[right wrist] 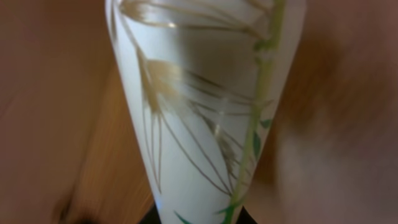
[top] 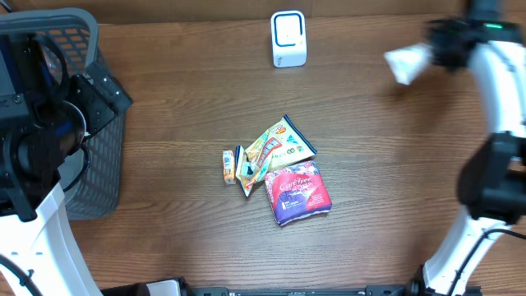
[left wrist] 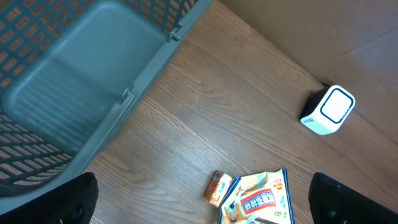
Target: Scan the item barcode
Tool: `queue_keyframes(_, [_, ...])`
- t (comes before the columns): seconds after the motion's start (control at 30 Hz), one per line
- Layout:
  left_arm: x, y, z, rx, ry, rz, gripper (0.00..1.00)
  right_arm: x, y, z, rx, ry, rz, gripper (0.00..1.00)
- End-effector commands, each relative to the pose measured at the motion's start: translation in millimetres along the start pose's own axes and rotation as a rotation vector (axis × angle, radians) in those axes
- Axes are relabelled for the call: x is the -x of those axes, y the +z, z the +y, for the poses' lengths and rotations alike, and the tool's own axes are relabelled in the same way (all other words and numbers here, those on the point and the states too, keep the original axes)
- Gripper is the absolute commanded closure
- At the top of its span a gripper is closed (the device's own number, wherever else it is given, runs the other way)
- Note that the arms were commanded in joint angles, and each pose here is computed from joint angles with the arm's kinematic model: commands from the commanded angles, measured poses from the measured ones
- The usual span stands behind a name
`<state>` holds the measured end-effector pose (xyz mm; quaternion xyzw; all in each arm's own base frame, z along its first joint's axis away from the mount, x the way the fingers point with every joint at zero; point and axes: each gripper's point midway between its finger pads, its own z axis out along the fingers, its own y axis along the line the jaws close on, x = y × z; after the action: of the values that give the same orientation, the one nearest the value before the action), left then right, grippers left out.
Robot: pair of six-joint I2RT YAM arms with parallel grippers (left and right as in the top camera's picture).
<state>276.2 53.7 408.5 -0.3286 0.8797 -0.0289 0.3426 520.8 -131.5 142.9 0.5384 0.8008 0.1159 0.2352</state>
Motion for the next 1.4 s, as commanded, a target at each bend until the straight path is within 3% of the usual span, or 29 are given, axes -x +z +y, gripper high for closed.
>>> queue_keyframes(0.0, [2.2, 0.2, 0.1, 0.0, 0.012, -0.004, 0.0, 49.4, -23.7, -46.1, -0.062, 0.132, -0.073, 0.96])
queue_keyframes(0.23, [2.1, 0.2, 0.0, -0.001, 0.012, -0.004, 0.0, 118.4, -27.5, -170.3, -0.246, 0.344, -0.182, 0.96])
queue_keyframes(0.5, [2.2, 0.2, 0.1, 0.0, 0.012, -0.004, 0.0, 162.2, -34.3, -246.8, -0.272, 0.465, -0.267, 0.96])
queue_keyframes(0.77, [2.1, 0.2, 0.0, -0.001, 0.012, -0.004, 0.0, 199.9, -41.6, -250.6, -0.245, 0.191, -0.357, 0.94])
queue_keyframes(0.9, [2.1, 0.2, 0.0, -0.001, 0.012, -0.004, 0.0, 203.1, -39.5, -248.4, -0.237, 0.182, -0.368, 0.91])
queue_keyframes(1.03, [2.2, 0.2, 0.1, 0.0, 0.012, -0.004, 0.0, 199.7, -32.7, -252.6, -0.248, 0.185, -0.35, 0.85])
queue_keyframes(1.07, [2.1, 0.2, 0.0, -0.001, 0.012, -0.004, 0.0, 198.0, -30.0, -254.6, -0.253, 0.187, -0.341, 0.81])
queue_keyframes(1.1, [2.1, 0.2, 0.0, -0.001, 0.012, -0.004, 0.0, 196.3, -27.6, -255.5, -0.254, 0.188, -0.332, 0.71])
queue_keyframes(1.37, [2.1, 0.2, 0.0, -0.001, 0.012, -0.004, 0.0, 185.8, -23.4, -260.7, -0.275, 0.195, -0.287, 0.57])
